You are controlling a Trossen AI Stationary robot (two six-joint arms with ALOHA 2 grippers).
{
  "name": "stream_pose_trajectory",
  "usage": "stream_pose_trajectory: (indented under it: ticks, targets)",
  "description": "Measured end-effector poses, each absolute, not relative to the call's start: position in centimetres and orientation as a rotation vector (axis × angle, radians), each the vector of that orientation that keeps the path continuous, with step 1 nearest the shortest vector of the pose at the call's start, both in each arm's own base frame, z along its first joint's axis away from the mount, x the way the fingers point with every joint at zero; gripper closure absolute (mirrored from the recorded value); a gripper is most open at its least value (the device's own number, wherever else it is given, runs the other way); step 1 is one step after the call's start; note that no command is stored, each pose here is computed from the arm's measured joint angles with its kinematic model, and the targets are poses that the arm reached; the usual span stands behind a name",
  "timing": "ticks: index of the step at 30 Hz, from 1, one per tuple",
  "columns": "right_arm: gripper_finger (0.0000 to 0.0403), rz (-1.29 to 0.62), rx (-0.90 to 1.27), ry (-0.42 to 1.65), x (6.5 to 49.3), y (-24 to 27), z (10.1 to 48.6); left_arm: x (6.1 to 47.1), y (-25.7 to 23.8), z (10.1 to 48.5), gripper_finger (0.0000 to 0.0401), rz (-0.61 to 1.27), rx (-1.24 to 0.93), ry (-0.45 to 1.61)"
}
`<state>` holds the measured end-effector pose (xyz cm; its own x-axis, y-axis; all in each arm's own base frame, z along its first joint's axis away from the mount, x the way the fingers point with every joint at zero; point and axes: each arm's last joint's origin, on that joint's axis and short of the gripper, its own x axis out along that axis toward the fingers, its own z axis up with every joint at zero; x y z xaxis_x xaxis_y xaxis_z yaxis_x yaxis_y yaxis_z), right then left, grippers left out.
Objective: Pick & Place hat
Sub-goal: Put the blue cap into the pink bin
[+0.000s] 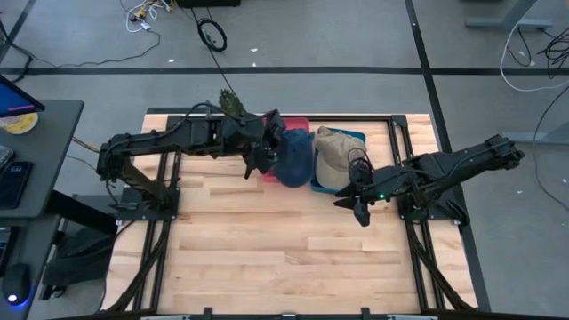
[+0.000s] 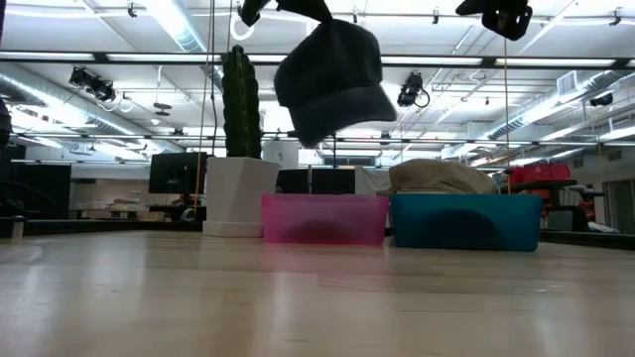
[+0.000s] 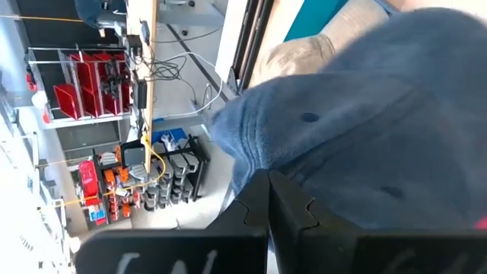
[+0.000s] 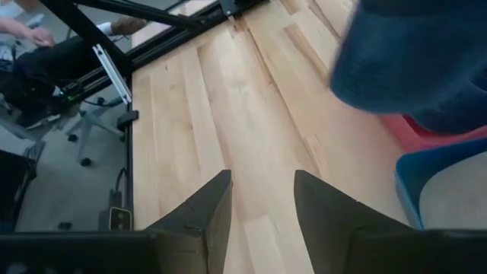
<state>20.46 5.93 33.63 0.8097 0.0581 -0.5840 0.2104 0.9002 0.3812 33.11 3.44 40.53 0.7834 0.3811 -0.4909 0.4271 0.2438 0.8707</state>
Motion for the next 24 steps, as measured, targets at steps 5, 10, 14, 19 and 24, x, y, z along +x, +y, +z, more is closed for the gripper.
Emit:
stream_pose_trajectory:
  ticks: [5,10,14,19,24]
  targets:
    - [0.0256,-0.091,0.457,0.637,20.4,5.9,33.5,33.3,3.8,40.4,0.0401,-0.03,1.362,0.736]
    - [0.0256,-0.089,0.485,0.611,20.6,6.0,33.8,33.5,5.2,39.9,0.0401,-0.05,1.362,0.749]
    - [0.0256,-0.102,0.524,0.58,20.7,6.0,34.0,33.6,6.4,39.6,0.0401,-0.074,1.412,0.769]
    - [0.0256,-0.145,0.55,0.521,20.9,5.9,34.3,33.4,7.8,39.2,0.0401,-0.129,1.394,0.764]
    - [0.0256,-0.192,0.586,0.482,21.1,5.6,34.5,33.1,9.3,39.2,0.0401,-0.165,1.428,0.76]
